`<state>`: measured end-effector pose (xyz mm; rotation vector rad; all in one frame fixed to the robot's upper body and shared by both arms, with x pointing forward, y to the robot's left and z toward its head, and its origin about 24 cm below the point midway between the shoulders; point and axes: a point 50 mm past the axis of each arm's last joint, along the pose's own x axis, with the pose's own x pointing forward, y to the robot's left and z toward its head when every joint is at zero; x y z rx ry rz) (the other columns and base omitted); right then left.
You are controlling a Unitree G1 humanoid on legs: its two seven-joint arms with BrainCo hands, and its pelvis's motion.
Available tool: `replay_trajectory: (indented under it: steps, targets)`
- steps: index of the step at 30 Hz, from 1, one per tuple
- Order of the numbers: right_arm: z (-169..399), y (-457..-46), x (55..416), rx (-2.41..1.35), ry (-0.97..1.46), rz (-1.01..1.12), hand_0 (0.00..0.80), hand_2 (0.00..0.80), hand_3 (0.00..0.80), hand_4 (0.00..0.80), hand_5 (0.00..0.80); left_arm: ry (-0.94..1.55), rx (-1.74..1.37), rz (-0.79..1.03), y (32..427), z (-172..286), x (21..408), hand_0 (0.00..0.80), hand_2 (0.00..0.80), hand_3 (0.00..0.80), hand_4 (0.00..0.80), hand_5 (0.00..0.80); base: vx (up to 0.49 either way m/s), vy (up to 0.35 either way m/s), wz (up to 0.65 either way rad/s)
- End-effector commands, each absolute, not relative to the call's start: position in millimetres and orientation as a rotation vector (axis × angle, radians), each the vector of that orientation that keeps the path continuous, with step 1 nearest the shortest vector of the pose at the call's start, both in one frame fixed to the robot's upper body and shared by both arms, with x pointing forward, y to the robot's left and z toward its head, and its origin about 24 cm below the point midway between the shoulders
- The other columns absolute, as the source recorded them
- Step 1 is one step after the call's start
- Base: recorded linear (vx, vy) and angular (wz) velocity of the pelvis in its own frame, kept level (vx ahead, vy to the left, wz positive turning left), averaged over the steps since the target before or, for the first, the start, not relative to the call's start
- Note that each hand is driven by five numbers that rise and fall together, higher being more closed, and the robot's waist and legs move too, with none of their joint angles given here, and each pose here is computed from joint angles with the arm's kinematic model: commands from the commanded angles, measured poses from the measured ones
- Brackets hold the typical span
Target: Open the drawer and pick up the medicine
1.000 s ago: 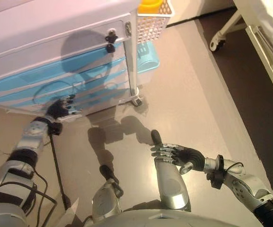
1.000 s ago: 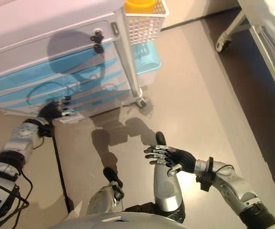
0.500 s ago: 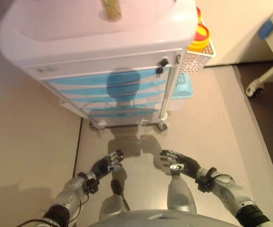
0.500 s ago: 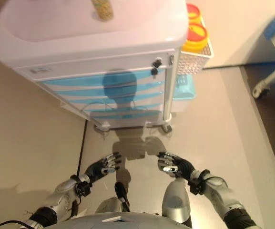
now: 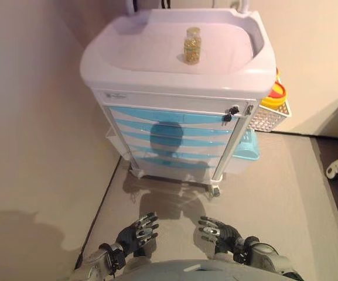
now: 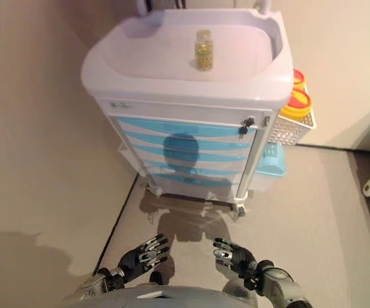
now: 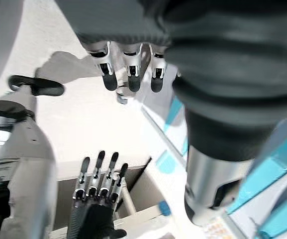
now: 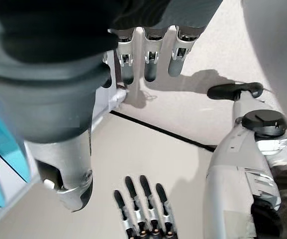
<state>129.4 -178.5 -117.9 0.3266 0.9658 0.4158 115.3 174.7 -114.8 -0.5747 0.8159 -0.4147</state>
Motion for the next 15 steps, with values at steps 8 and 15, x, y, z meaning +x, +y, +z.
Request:
replay_trajectory:
  steps: [8,15]
  targets:
    - [-121.7,-150.4,136.0,0.393,0.946,0.469,0.000,0.000,0.000,0.000,0.000,0.788,-0.629,-0.396,178.2,-115.3,120.1,0.000,0.000,0.000,0.000,0.000,-0.018,0.004,0.07]
    - [-124.6,-149.2,137.2,0.420,0.953,0.446,0.000,0.000,0.000,0.000,0.000,0.760,-0.644,-0.392,174.5,-115.0,125.2,0.000,0.000,0.000,0.000,0.000,-0.019,0.008,0.06]
